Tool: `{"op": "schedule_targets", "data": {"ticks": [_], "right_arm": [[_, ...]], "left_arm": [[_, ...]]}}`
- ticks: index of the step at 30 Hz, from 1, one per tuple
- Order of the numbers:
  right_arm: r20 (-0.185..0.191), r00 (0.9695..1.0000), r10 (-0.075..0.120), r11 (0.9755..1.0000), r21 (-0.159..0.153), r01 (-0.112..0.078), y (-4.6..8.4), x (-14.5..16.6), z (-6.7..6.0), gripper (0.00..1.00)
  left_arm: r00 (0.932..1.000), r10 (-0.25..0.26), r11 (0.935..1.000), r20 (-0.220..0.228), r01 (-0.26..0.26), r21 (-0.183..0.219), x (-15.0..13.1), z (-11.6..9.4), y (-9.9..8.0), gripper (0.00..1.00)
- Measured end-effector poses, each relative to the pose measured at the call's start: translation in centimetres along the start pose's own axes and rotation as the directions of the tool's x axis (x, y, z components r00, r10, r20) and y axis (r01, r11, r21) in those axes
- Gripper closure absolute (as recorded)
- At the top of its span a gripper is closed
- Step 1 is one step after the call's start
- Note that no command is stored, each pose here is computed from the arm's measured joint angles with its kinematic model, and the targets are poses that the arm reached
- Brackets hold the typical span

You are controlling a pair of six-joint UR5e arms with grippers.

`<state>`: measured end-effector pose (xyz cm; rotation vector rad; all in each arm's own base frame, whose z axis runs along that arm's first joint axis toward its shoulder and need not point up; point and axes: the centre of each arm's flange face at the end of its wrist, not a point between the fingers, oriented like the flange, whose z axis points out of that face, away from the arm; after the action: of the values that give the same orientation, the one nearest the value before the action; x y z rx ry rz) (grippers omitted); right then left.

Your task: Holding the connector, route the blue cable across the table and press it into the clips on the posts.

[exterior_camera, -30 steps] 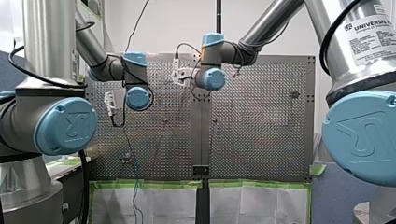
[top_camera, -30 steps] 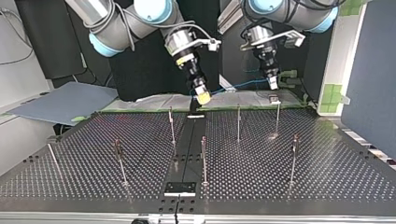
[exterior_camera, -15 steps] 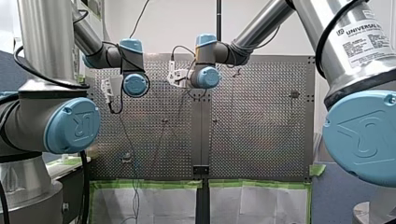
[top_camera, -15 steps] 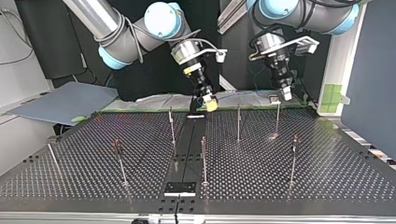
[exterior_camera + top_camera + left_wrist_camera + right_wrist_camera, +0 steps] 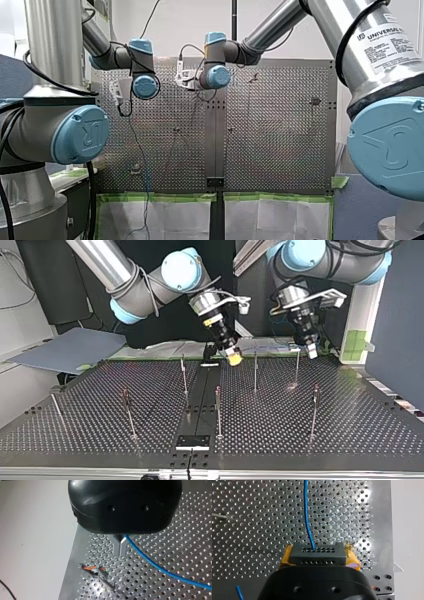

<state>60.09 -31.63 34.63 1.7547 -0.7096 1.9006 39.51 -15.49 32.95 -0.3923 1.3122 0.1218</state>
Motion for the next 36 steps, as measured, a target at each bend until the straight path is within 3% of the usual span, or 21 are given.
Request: {"op": "schedule_targets", "data": {"ticks": [9, 19, 31, 36], "right_arm": [[0.034, 0.9992, 0.02, 0.9996, 0.019, -0.021, -0.4, 0.8, 1.4, 1.0], [0.093, 0.9954, 0.023, 0.9994, 0.022, -0.026, -0.8, 0.0, 3.1, 1.0], [0.102, 0.9941, 0.038, 0.999, 0.02, -0.04, -1.0, 3.4, 4.1, 1.0], [0.087, 0.9955, 0.038, 0.999, 0.022, -0.04, -1.1, 5.0, 4.5, 1.0]], "left_arm": [[0.9999, 0.012, 0.9999, 0.007, -0.012, 0.0, -0.8, 1.1, 0.0, 1.0], [0.9993, 0.029, 0.9992, 0.025, -0.028, -0.027, -2.2, 3.6, 0.4, 1.0], [0.9995, 0.016, 0.9998, 0.029, -0.016, 0.01, -2.5, 5.3, 0.9, 1.0], [0.9995, 0.008, 0.9999, 0.03, -0.009, 0.008, -2.0, 6.7, 1.0, 1.0]]}}
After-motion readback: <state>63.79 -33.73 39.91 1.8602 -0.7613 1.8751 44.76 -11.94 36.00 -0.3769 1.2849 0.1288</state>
